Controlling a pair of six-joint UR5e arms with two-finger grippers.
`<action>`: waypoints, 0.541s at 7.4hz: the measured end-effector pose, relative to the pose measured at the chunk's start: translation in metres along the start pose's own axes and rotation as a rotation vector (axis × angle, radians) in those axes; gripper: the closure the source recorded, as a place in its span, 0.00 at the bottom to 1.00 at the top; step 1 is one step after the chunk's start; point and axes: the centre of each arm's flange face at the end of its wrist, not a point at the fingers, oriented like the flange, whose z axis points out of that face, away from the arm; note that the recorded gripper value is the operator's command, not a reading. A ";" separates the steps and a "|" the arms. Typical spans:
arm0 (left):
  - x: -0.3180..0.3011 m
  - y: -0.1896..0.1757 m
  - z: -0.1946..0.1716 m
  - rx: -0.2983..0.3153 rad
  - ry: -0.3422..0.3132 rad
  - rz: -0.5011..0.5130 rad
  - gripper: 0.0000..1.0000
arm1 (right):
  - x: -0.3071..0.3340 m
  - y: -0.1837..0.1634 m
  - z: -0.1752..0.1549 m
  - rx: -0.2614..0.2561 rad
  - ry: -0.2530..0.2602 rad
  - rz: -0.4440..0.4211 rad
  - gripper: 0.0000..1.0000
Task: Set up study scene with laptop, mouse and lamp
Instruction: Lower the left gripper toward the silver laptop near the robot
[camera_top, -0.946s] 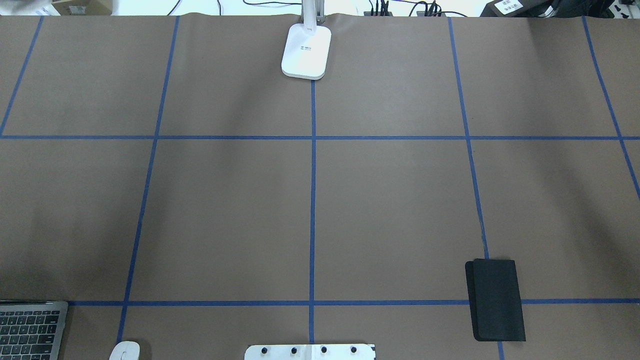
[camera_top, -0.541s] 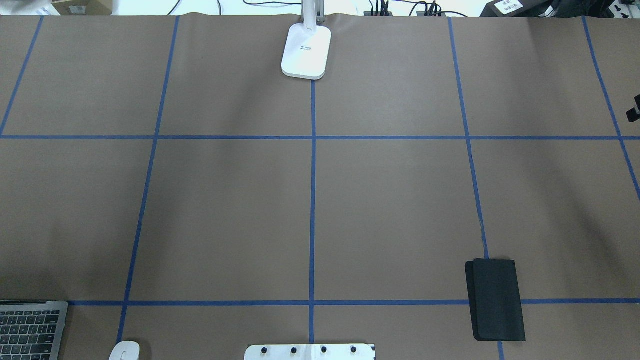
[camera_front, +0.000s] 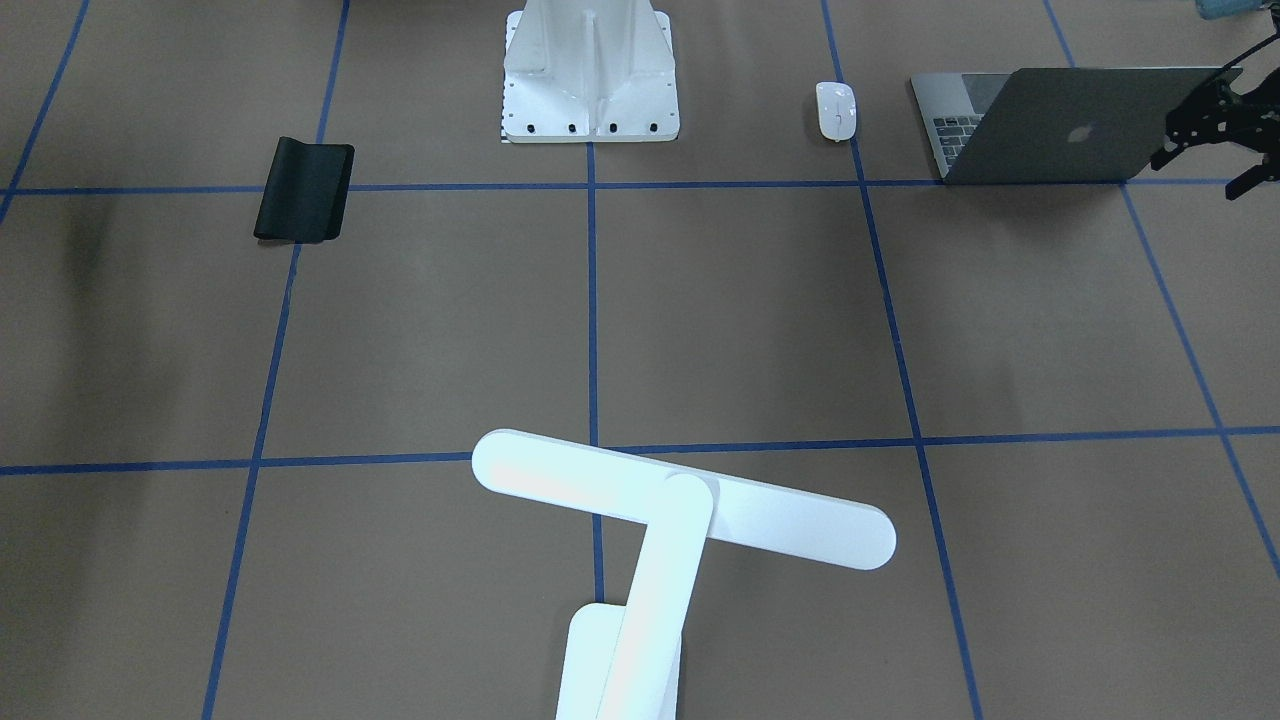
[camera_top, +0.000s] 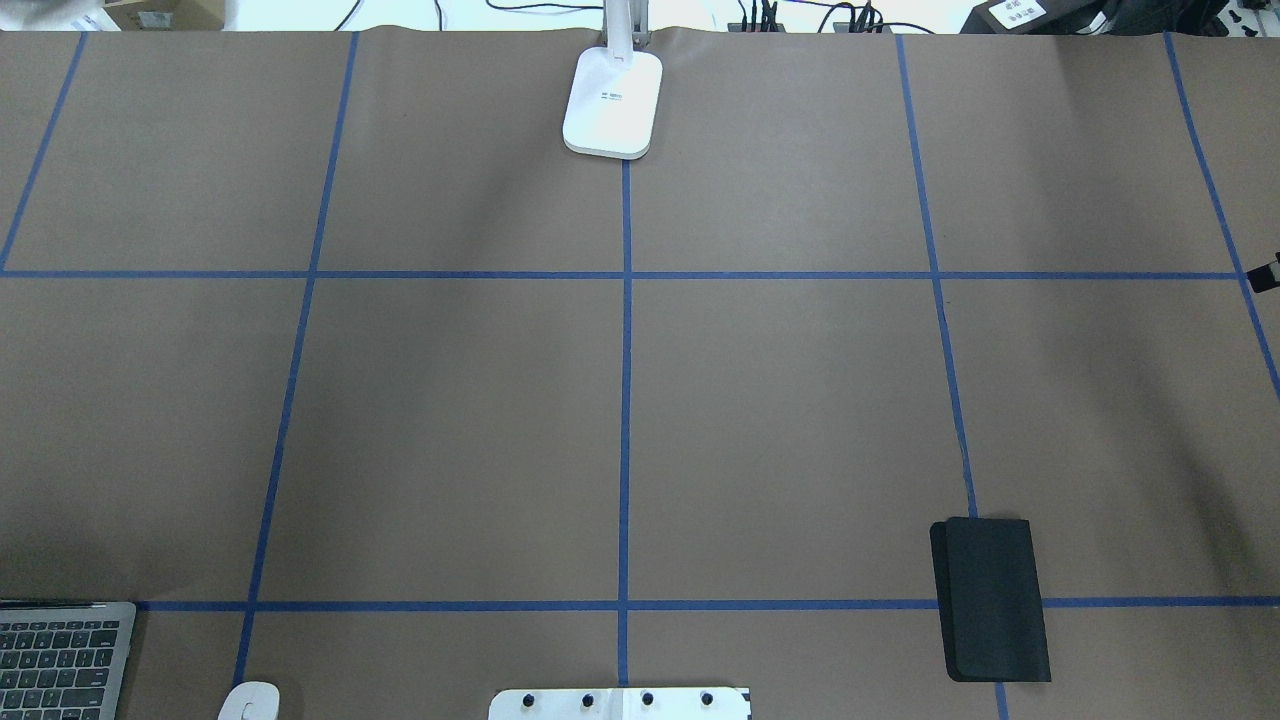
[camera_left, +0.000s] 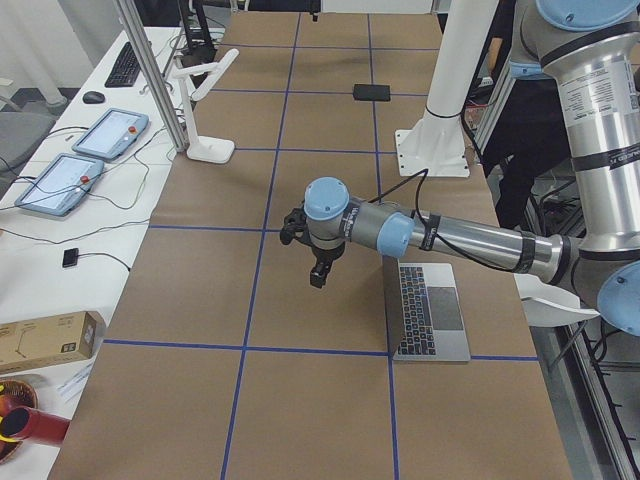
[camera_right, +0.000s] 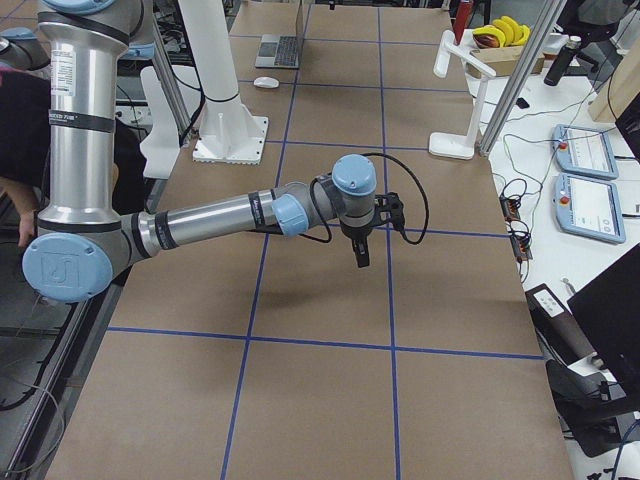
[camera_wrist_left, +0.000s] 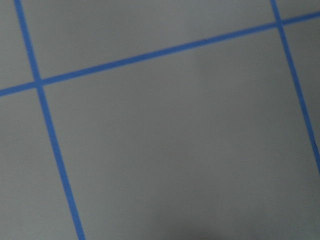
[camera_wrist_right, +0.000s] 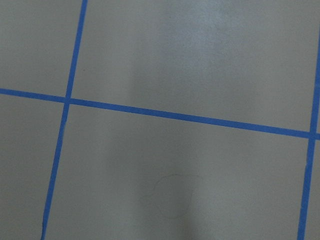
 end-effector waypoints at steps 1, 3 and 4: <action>0.011 0.011 0.000 -0.009 0.043 0.041 0.00 | 0.006 0.010 0.003 0.006 -0.005 -0.007 0.00; 0.039 0.026 0.004 -0.043 0.104 0.098 0.00 | 0.012 0.018 0.006 0.007 -0.006 -0.008 0.00; 0.056 0.034 0.009 -0.072 0.130 0.128 0.00 | 0.013 0.020 0.007 0.005 -0.005 -0.005 0.00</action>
